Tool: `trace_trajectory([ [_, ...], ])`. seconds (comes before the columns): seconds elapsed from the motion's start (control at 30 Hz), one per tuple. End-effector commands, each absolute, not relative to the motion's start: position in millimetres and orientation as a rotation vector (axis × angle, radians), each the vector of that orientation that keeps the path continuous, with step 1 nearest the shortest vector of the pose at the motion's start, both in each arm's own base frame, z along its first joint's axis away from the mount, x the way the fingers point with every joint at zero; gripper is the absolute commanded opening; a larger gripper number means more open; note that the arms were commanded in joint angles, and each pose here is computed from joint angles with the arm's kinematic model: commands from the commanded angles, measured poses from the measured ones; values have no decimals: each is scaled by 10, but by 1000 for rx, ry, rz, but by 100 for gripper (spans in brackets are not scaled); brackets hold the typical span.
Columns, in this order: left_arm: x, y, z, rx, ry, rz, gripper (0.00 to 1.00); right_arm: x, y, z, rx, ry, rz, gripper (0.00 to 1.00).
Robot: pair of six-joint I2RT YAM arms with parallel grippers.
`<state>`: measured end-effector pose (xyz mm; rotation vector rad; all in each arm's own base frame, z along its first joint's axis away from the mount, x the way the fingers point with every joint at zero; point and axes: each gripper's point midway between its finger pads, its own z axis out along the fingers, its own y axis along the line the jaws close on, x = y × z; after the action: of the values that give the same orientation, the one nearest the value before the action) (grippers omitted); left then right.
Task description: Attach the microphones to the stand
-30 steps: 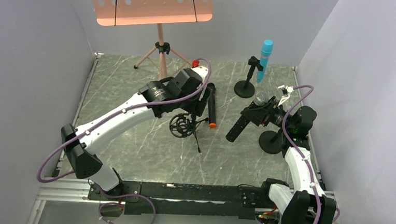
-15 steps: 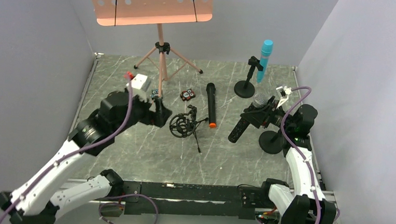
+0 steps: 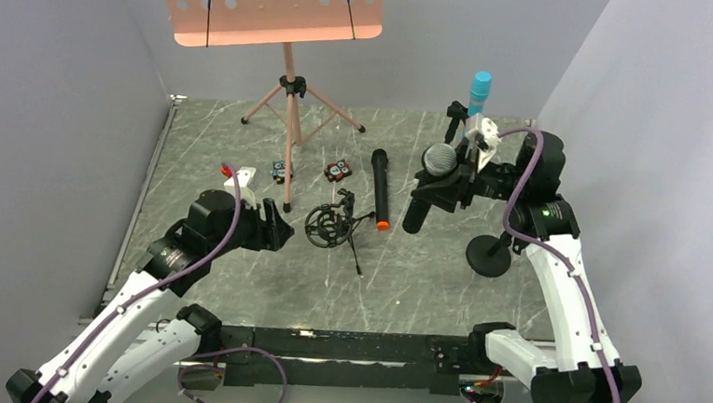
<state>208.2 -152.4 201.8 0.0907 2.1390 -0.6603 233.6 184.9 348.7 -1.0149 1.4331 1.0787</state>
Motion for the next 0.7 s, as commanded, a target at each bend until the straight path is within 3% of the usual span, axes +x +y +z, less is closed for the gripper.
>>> trace_trajectory([
  [0.0,2195,-1669,2037,108,2122,-717,67,2281,2107,3731,-1111,1382,1077,7],
  [0.27,2306,-1861,1929,177,2157,-766,59,2170,2595,4204,-1221,1258,1173,7],
  [0.67,2204,-2184,1993,348,2125,-911,57,2065,3087,4355,-1290,1201,1314,6],
])
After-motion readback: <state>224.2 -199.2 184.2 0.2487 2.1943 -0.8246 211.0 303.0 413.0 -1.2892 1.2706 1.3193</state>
